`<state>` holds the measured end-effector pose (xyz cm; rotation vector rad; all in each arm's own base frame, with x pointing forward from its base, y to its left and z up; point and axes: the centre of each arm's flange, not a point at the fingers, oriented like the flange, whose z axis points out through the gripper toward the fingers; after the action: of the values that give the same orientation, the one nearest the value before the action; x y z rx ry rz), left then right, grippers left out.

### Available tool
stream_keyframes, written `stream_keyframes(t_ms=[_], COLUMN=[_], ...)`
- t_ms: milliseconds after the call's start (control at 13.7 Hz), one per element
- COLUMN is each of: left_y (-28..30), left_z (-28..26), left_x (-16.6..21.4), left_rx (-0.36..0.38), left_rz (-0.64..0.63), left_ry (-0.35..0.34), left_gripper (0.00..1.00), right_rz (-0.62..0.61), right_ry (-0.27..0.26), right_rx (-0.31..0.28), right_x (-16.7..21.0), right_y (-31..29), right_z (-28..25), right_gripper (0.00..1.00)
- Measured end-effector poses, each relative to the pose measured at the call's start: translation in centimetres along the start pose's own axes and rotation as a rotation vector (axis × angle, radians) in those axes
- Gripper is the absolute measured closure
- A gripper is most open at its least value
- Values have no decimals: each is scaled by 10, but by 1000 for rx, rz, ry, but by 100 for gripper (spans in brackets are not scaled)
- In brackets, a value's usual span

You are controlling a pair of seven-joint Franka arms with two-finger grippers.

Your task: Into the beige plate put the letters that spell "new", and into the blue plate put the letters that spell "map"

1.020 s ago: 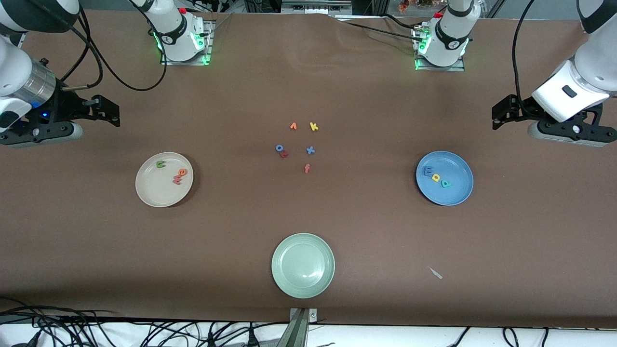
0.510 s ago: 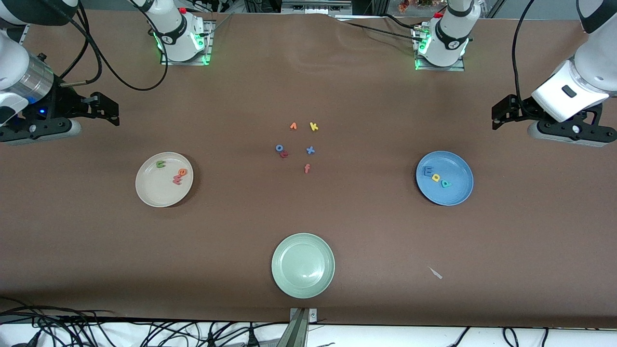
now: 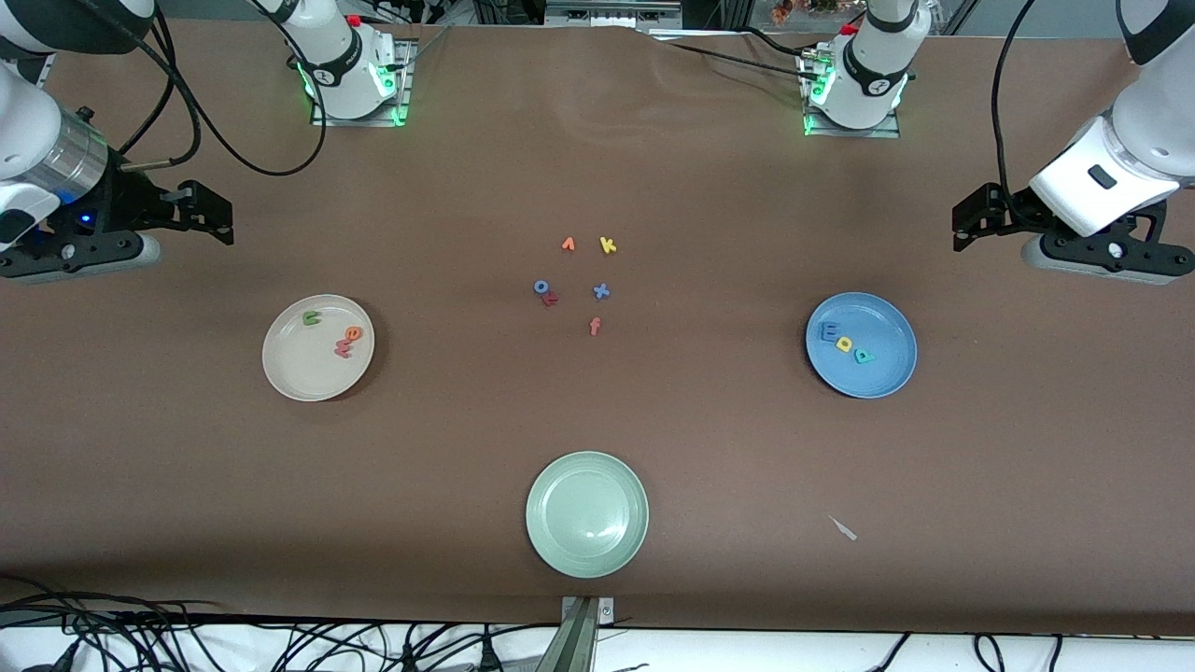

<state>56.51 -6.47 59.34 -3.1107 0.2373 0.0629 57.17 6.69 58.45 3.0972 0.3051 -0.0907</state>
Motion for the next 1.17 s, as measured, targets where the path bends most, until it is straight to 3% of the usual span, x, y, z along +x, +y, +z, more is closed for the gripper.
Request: stream_keyframes(t_ms=[1166], left_y=[0], left_z=[0], left_x=[0], left_rx=[0], left_rz=[1], left_ry=[0], left_gripper=[0], right_rz=[-6], right_ry=[-19], right_rx=[2], right_x=[7], right_y=[-3], right_z=[12], right_gripper=[0])
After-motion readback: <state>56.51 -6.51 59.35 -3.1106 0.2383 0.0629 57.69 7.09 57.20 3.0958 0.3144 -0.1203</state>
